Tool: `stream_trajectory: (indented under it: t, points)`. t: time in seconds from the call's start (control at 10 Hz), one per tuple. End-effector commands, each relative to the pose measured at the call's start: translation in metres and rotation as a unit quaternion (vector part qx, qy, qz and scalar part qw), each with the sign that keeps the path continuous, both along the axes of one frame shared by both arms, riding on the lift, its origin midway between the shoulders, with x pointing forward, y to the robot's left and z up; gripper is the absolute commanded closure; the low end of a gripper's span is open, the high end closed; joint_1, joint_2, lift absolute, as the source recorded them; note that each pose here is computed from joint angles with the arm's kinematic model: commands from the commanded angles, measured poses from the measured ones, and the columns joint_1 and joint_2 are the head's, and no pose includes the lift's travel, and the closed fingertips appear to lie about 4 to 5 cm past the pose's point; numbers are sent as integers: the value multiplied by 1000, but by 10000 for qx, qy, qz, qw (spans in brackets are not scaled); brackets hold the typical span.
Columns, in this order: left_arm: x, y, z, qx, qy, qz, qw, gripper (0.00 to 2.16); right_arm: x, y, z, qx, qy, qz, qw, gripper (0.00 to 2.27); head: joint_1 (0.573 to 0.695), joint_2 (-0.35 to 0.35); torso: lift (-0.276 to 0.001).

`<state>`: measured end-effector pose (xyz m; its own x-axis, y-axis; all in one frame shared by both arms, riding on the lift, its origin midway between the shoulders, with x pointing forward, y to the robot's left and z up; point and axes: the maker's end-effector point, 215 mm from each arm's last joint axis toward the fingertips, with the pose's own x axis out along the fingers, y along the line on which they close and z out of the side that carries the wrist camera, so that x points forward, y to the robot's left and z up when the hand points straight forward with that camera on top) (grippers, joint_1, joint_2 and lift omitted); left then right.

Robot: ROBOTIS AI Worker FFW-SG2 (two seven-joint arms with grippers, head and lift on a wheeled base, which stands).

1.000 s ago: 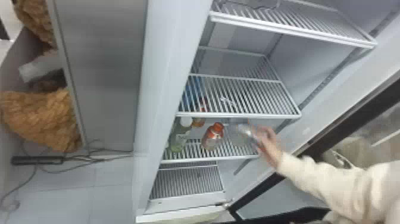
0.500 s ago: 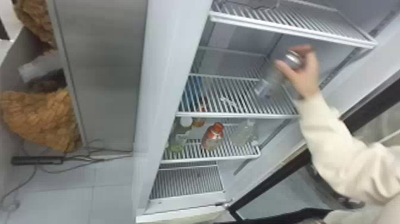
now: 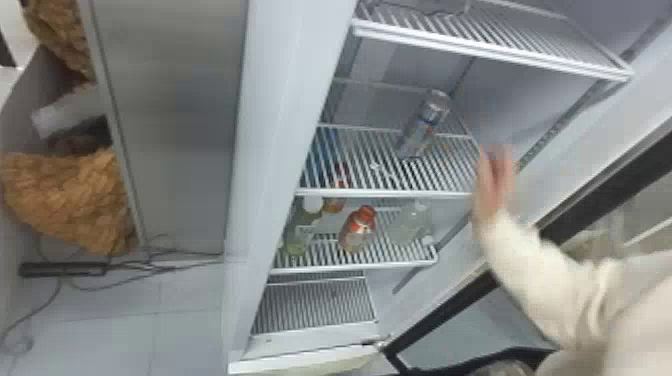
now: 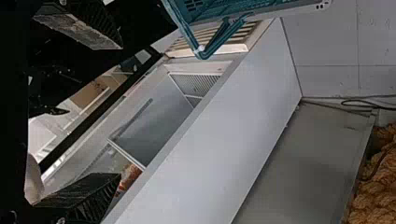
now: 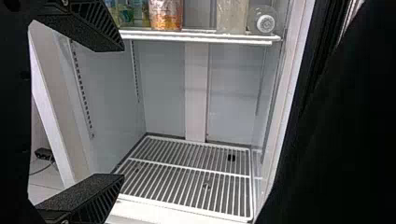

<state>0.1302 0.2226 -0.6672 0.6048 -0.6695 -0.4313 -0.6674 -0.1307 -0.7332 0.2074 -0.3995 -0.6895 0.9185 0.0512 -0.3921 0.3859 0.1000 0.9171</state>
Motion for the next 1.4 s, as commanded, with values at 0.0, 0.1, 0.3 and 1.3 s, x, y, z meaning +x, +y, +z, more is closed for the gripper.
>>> stream_trajectory:
  t: [0.0, 0.1, 0.3, 1.3]
  points:
    - [0, 0, 0, 0, 0, 0, 10000, -2, 0, 0, 0, 0, 0, 0, 10000, -2, 695, -350, 0]
    - [0, 0, 0, 0, 0, 0, 10000, -2, 0, 0, 0, 0, 0, 0, 10000, -2, 695, -350, 0]
    - [0, 0, 0, 0, 0, 0, 10000, -2, 0, 0, 0, 0, 0, 0, 10000, -2, 695, -350, 0]
    - [0, 0, 0, 0, 0, 0, 10000, -2, 0, 0, 0, 0, 0, 0, 10000, -2, 695, -350, 0]
